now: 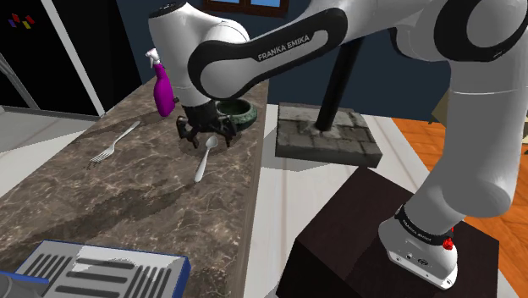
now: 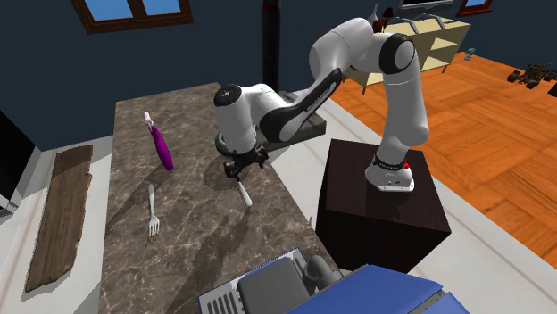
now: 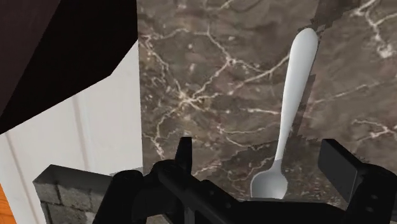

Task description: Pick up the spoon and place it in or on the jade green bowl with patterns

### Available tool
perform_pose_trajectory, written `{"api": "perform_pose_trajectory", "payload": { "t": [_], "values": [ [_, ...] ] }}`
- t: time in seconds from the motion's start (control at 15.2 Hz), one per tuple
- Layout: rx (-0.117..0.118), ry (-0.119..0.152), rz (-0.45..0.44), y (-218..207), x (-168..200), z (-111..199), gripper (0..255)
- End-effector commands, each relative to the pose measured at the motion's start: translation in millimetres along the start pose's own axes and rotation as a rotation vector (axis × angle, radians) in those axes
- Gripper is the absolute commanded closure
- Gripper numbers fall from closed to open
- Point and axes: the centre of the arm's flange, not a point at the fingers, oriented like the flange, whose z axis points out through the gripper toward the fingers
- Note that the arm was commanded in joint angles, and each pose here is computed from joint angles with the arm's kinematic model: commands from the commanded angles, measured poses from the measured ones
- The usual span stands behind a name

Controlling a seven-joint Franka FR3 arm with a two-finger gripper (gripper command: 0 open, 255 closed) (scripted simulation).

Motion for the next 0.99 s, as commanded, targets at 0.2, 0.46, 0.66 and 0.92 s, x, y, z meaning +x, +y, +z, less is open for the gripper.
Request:
{"api": "perform_pose_trajectory", "payload": {
  "t": [0.2, 0.46, 0.66, 0.92],
  "values": [
    [-0.029, 0.019, 0.068, -47.4, 7.2, 26.9, 0],
    [-0.029, 0.019, 0.068, -46.8, 7.6, 48.0, 0],
    [-0.029, 0.019, 0.068, -46.4, 7.9, 61.6, 0],
    [-0.029, 0.019, 0.068, -46.4, 7.9, 61.6, 0]
  ]
}}
